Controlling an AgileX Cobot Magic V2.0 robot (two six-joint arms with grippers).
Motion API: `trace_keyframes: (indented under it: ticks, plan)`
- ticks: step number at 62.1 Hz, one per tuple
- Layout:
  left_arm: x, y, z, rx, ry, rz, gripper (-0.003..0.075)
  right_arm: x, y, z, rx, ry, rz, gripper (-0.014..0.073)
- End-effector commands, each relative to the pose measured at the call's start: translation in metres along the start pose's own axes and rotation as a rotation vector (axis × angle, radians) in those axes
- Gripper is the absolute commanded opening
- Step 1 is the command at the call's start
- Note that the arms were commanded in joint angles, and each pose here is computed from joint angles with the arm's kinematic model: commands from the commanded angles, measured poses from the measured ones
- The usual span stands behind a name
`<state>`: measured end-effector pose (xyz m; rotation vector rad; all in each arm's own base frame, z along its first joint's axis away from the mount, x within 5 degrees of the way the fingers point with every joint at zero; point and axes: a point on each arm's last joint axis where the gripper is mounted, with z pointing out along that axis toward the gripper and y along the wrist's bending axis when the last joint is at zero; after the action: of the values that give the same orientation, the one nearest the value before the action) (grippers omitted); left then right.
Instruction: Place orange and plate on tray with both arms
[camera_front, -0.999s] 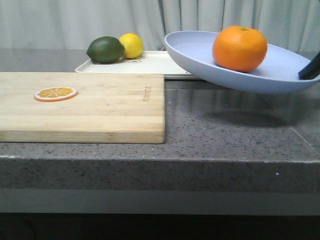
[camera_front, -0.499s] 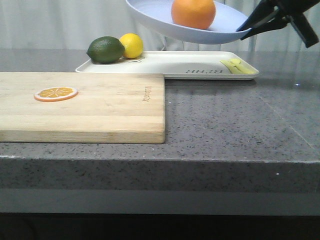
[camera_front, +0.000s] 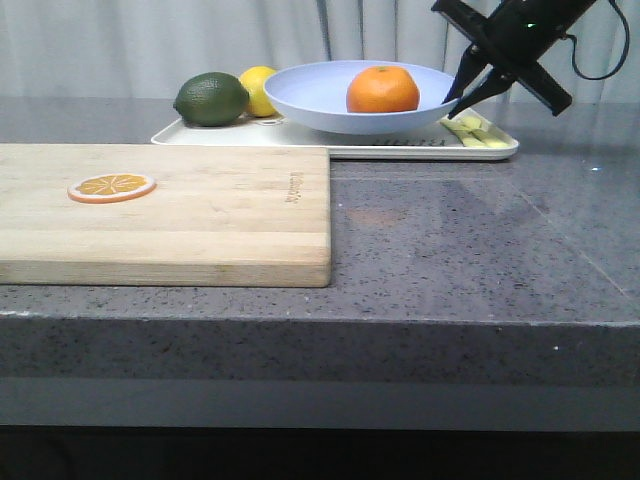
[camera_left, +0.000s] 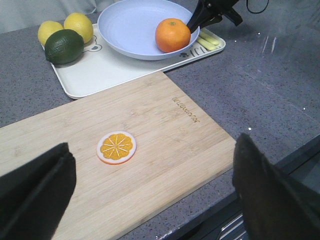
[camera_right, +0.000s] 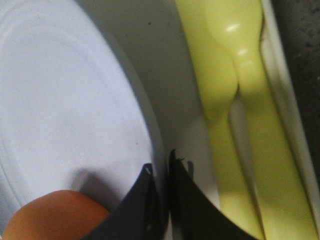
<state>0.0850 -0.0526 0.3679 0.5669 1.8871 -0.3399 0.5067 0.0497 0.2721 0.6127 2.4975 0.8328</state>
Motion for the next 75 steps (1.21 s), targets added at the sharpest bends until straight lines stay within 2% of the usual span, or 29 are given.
trace_keyframes:
  ticks: [1, 25, 32, 39, 44, 55, 75]
  plan:
    - [-0.013, -0.001, -0.003, 0.008, -0.09, -0.009, 0.0621, -0.007, 0.034, -0.038, -0.094, -0.091, -0.025, -0.0117]
    - [-0.013, -0.001, -0.003, 0.008, -0.09, -0.009, 0.0621, -0.007, 0.033, -0.033, -0.087, -0.064, -0.028, -0.0103]
    - [-0.013, -0.001, -0.003, 0.007, -0.09, -0.008, 0.0621, -0.006, 0.033, -0.033, -0.084, -0.057, -0.028, 0.0026]
    - [-0.013, 0.0, -0.003, 0.006, -0.09, -0.006, 0.0621, -0.007, 0.033, -0.033, -0.086, -0.063, -0.029, 0.0228]
    - [-0.013, 0.0, -0.003, 0.006, -0.09, -0.006, 0.0621, -0.007, 0.035, -0.035, -0.092, -0.072, -0.03, 0.03]
    - [-0.013, 0.0, -0.003, 0.005, -0.09, -0.004, 0.0621, -0.005, 0.044, -0.052, -0.103, -0.084, -0.051, 0.0305]
    - [-0.013, 0.0, -0.003, 0.005, -0.09, -0.004, 0.0621, 0.008, 0.065, -0.119, -0.044, -0.155, -0.161, 0.0305]
